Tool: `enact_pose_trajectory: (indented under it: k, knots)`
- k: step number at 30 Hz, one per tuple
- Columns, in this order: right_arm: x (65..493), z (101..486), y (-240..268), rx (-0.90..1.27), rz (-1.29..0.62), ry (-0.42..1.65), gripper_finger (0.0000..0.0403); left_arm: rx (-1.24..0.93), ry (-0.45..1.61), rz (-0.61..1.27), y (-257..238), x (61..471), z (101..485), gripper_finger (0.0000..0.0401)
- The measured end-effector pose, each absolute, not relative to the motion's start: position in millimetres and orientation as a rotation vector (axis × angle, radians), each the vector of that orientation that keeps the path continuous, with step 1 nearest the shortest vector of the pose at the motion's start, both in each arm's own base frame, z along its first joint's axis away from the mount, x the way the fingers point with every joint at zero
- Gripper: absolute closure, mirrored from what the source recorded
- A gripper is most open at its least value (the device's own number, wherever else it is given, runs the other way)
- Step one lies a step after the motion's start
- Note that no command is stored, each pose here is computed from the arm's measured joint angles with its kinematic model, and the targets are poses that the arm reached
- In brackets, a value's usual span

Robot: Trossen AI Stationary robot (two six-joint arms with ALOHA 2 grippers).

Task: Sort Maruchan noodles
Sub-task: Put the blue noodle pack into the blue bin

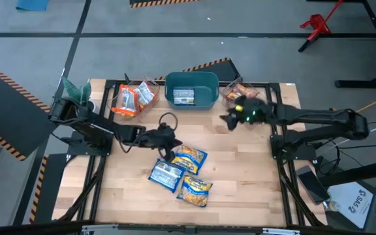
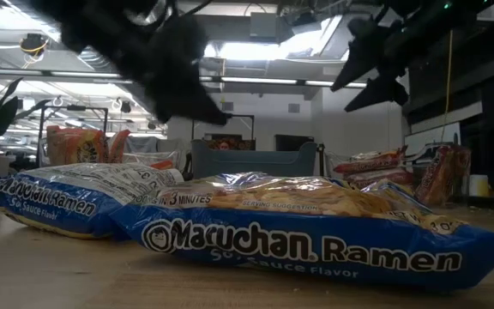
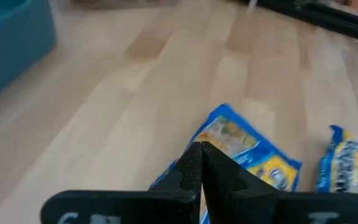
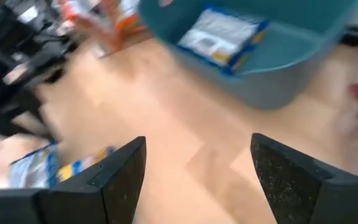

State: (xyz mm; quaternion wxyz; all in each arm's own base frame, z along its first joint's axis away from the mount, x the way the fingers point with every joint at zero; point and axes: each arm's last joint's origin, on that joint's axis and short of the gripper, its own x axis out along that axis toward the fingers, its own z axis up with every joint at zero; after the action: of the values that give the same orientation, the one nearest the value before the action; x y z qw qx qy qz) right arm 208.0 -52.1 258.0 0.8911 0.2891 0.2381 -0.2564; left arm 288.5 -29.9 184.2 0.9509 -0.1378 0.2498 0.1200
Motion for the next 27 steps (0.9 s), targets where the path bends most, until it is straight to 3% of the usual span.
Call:
enact_pose_trajectory:
  k: [11, 19, 27]
  knots:
    - [259, 209, 18, 0.521, -0.539, 0.567, 0.0129, -0.359, 0.471, 0.247, -52, 270, 146, 0.0401]
    - [286, 173, 29, 0.563, -0.501, 0.600, 0.0129, -0.326, 0.539, 0.213, -67, 291, 126, 0.0401]
    - [288, 167, 31, 0.573, -0.480, 0.623, 0.0129, -0.359, 0.604, 0.253, -70, 293, 108, 0.0401]
